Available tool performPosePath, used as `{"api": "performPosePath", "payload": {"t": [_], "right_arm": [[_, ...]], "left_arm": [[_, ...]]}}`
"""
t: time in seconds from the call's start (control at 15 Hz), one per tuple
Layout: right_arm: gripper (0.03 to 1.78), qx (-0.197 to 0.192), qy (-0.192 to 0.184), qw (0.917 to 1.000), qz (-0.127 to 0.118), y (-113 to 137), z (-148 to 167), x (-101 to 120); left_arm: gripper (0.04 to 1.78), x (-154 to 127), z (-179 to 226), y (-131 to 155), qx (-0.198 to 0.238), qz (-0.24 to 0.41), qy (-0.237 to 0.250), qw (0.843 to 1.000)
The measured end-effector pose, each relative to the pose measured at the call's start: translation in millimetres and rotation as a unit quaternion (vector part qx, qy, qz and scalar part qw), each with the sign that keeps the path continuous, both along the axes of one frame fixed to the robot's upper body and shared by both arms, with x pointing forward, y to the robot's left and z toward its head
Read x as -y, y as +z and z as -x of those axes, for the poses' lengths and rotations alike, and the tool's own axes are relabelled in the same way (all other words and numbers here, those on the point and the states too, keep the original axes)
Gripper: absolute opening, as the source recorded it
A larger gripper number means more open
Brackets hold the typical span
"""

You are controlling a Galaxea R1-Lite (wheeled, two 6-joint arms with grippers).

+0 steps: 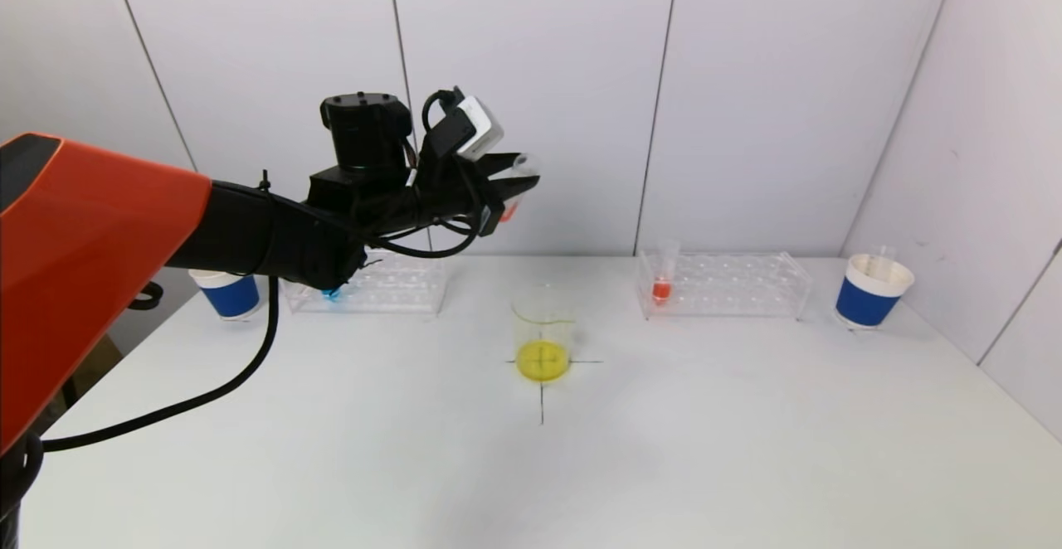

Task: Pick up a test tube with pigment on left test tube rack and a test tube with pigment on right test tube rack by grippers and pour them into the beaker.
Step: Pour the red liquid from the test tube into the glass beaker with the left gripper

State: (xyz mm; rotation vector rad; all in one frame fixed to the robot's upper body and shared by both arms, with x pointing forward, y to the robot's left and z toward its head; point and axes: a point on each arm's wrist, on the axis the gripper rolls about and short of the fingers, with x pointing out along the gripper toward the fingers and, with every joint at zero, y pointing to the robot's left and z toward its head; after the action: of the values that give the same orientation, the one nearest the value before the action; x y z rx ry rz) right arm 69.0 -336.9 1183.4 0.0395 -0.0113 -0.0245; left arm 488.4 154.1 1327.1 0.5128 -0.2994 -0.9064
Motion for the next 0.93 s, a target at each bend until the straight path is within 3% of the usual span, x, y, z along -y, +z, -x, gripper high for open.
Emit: {"api": "performPosePath", "payload": {"t": [0.33, 0.93], "right_arm": [[1.76, 0.000, 0.000, 1.0000, 0.000, 0.0, 0.0, 0.0], [1.76, 0.000, 0.000, 1.0000, 0.000, 0.0, 0.0, 0.0]], "left_arm": [[0.43, -3.8, -2.9, -7.6, 0.067, -0.053, -0.071, 0.994], [0.43, -9.4, -2.1, -26.0, 0.183, -0.135, -0.127, 0.965]]}}
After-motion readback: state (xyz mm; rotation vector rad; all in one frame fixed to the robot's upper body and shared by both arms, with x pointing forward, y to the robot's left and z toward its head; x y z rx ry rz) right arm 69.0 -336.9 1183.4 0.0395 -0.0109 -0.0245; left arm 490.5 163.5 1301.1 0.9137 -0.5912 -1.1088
